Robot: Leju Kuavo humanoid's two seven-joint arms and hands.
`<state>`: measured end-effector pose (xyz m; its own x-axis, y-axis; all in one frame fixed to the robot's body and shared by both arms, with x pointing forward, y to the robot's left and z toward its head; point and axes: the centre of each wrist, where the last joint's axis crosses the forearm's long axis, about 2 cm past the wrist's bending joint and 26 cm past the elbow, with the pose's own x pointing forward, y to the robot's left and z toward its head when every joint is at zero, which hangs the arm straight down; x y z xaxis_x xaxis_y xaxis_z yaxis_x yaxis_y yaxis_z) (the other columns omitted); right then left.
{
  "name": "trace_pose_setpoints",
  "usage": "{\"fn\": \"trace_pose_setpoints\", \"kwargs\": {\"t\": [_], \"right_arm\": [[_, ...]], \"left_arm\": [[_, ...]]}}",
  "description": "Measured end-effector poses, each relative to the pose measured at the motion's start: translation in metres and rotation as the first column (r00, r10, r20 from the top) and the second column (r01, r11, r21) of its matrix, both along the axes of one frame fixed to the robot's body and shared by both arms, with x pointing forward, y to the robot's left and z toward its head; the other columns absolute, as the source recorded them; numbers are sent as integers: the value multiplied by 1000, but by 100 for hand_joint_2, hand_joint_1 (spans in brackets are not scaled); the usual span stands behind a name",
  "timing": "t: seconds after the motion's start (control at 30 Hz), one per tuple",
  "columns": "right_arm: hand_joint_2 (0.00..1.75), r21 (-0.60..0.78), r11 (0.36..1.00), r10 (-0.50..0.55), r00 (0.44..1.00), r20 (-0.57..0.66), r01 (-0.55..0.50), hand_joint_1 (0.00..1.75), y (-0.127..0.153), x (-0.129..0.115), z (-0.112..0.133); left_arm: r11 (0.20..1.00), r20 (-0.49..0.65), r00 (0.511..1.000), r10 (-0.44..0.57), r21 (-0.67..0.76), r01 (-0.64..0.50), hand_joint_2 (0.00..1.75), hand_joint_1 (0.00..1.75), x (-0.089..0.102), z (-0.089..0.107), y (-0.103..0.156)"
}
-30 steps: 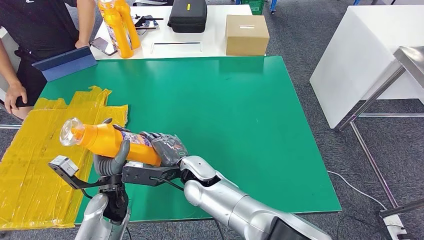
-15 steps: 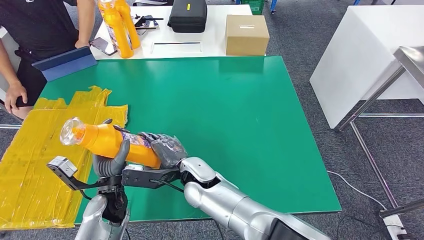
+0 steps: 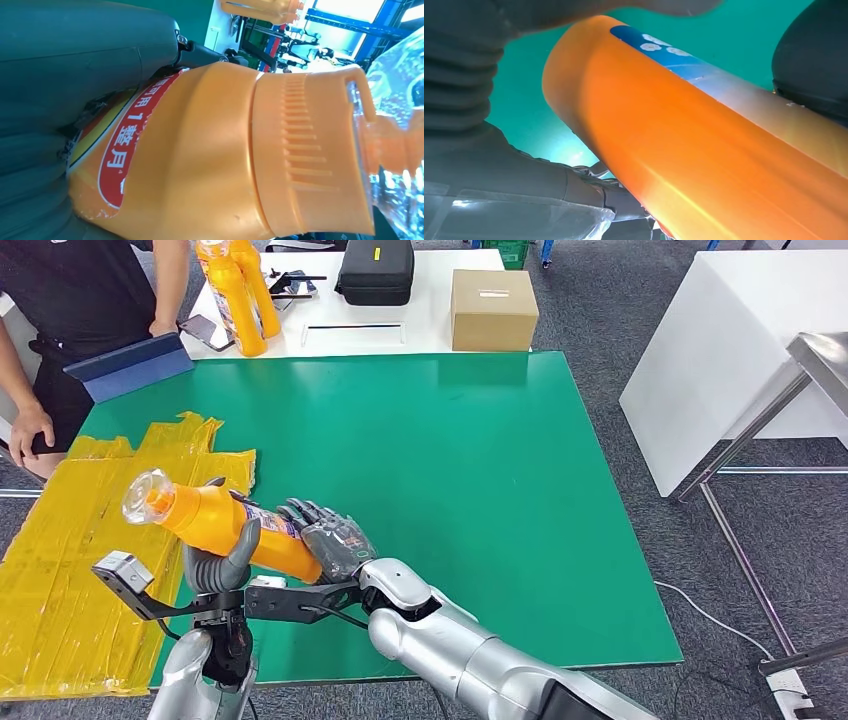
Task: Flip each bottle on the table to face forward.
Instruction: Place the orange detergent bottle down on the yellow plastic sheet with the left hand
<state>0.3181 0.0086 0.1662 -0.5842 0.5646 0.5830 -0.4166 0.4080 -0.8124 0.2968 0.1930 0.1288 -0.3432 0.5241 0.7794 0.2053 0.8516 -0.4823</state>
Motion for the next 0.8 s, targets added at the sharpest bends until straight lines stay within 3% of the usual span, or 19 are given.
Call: {"fn": "trace_pose_setpoints", "kwargs": {"t": [0.37,0.53,0.8], "right_arm": [[0,2,1000,-2,1000,3,2,0,-1,0,0],[0,30,999,-19,994,104,16,0,-5,-1,4],[0,116,992,-68,970,234,42,0,-32,-4,35]], "left_arm": [[1000,-5,1000,-4,-9,4,175,175,0,0,0],[996,-7,1000,-22,-92,22,175,175,1,0,5],[989,8,1000,-7,-148,8,175,175,2,-3,24]]}}
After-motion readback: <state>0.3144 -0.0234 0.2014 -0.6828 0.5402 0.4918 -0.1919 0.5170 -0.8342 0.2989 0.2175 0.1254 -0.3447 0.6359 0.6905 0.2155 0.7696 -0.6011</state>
